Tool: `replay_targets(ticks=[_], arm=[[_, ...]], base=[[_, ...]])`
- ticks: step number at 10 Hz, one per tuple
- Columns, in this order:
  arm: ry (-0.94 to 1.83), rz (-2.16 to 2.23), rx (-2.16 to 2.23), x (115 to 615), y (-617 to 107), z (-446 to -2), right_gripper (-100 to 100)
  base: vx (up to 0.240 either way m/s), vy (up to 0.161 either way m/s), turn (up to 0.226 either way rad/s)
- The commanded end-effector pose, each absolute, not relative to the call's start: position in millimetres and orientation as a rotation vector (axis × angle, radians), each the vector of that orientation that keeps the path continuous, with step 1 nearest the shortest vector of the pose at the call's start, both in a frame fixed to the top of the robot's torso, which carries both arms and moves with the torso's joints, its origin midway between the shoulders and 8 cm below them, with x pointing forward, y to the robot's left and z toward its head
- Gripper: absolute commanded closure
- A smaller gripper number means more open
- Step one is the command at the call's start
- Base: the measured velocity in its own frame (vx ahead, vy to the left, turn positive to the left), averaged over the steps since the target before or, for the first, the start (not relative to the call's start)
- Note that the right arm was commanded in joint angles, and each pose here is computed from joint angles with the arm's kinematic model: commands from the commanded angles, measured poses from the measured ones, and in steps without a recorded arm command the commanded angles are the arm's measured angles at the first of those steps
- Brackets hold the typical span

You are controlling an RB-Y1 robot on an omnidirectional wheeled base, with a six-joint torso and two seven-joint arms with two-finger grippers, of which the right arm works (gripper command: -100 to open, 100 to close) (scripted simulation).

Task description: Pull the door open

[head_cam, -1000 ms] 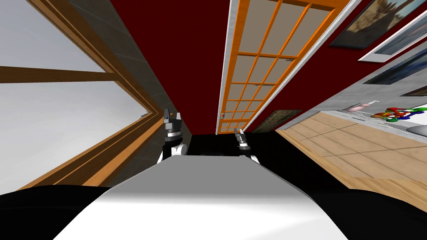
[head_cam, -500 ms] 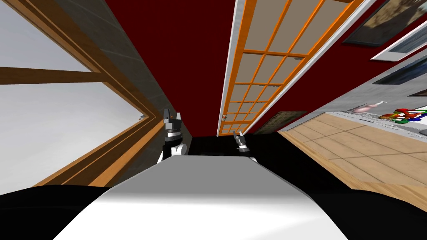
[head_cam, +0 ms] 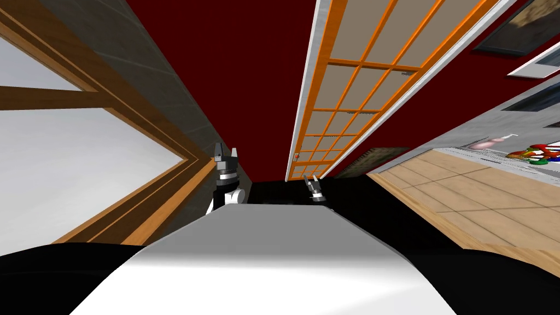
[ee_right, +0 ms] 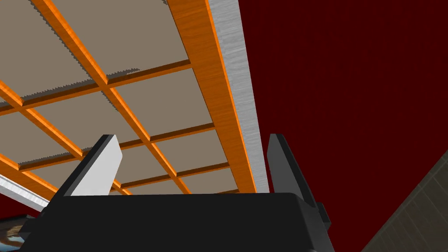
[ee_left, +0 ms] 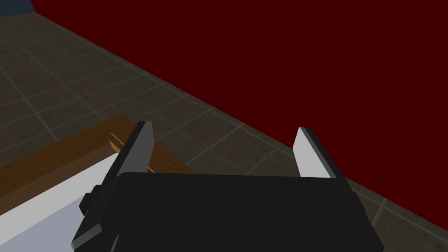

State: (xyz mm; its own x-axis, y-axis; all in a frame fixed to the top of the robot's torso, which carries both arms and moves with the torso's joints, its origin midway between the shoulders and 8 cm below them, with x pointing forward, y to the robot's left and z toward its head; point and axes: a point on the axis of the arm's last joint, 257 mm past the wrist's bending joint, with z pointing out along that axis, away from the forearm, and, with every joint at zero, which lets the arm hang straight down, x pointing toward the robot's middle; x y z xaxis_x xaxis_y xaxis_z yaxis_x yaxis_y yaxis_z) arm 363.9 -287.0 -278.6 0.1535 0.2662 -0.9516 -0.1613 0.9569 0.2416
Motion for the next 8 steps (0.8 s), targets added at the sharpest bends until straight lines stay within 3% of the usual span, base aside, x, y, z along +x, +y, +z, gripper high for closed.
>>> replay_targets(ticks=[1,8], arm=[[1.398,0.288,0.072,360.2,-286.2,-288.1,-100],[1.478,0.199,-0.020,341.9,-275.9,-337.8,-100]], base=[[0.129,0.050,-0.015],[0.141,0.036,-0.020]])
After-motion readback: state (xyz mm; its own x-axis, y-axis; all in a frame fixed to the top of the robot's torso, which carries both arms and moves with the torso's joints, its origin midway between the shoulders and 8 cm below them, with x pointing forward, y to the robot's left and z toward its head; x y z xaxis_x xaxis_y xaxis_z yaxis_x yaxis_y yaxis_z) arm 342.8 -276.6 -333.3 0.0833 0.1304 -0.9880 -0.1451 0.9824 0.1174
